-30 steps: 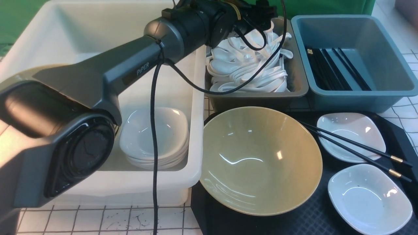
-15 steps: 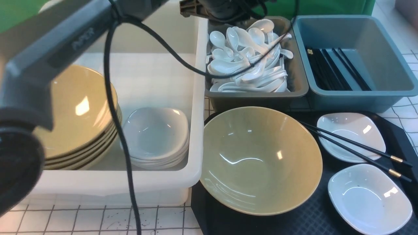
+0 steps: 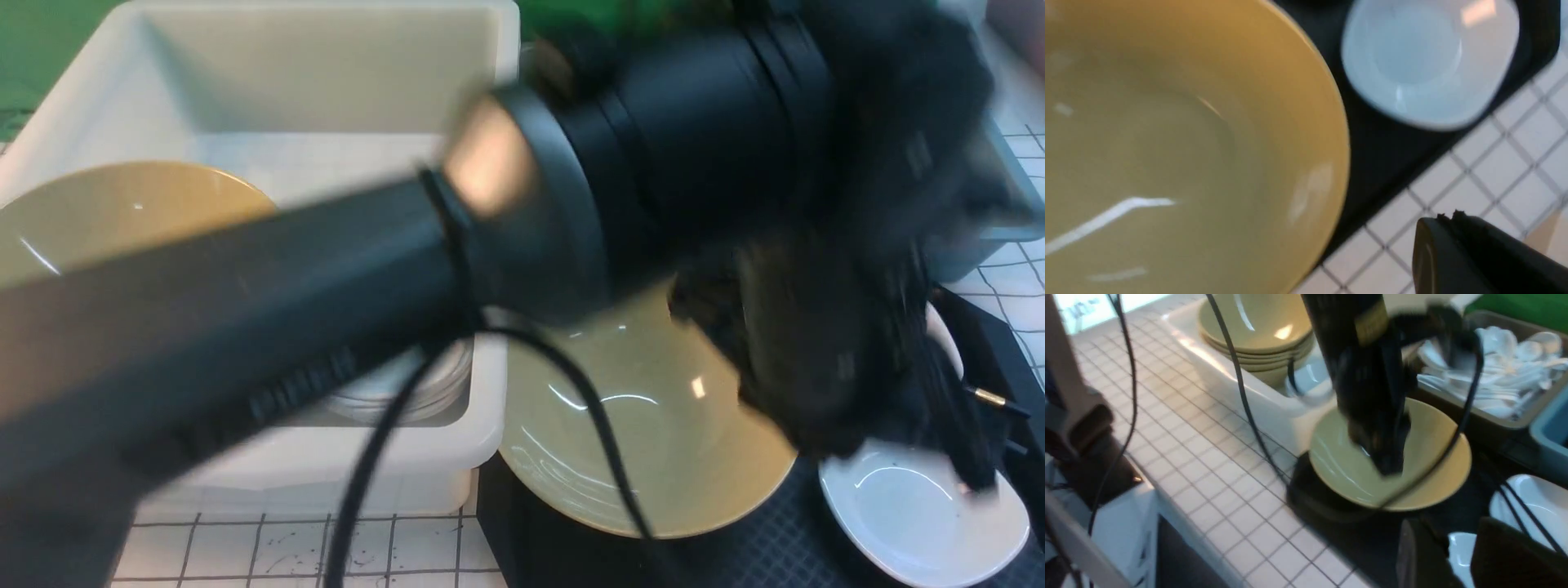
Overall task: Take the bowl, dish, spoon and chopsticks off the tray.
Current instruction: Use the left arm to grab the yellow noodle bowl on the left
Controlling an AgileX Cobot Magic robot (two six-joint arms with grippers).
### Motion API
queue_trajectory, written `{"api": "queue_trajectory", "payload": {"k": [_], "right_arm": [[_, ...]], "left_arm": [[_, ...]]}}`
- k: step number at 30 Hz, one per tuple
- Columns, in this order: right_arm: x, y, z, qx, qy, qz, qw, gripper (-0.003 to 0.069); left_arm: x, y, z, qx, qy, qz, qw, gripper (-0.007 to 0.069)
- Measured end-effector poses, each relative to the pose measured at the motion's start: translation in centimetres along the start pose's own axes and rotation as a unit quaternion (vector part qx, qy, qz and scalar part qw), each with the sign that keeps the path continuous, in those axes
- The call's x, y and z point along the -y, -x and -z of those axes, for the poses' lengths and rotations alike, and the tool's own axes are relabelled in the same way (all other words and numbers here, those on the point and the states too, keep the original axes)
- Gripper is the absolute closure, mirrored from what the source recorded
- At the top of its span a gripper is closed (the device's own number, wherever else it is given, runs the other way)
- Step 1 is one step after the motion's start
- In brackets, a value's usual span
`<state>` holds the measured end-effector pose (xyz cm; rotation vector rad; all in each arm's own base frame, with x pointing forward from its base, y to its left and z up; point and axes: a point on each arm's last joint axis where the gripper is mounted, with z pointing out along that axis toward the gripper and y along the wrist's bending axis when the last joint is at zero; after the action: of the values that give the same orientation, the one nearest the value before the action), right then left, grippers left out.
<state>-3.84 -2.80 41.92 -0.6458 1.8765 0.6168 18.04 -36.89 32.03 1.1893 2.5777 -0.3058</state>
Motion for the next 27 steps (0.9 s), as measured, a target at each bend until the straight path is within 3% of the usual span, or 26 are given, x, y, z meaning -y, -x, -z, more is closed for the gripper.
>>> {"api": "queue_trajectory", "payload": {"k": [6, 13, 17, 22, 24, 27], "right_arm": [[-0.3, -1.4, 2.2, 0.041, 0.023, -0.005, 0.999, 0.0462], [-0.3, -2.4, 3.6, 0.068, 0.029, -0.016, 0.997, 0.0462], [-0.3, -2.4, 3.6, 0.068, 0.029, -0.017, 0.997, 0.0462], [-0.3, -2.4, 3.6, 0.068, 0.029, -0.019, 0.997, 0.0462], [-0.3, -2.4, 3.5, 0.068, 0.029, -0.019, 0.997, 0.0462], [-0.3, -2.5, 3.2, 0.062, 0.029, -0.020, 0.997, 0.0462]], "left_arm": [[-1.2, -3.3, -0.8, -0.040, 0.013, 0.002, 0.999, 0.0626], [-3.6, -4.8, -0.1, 0.007, -0.027, 0.024, 0.999, 0.0617], [-5.0, -4.6, -2.6, -0.013, -0.022, 0.036, 0.999, 0.0524], [-6.1, -3.7, -4.5, 0.002, -0.022, 0.049, 0.999, 0.0305], [-6.0, -3.6, -5.0, 0.008, -0.027, 0.028, 0.999, 0.0186], [-6.0, -3.5, -6.3, 0.000, -0.026, -0.013, 1.000, 0.0097]]}}
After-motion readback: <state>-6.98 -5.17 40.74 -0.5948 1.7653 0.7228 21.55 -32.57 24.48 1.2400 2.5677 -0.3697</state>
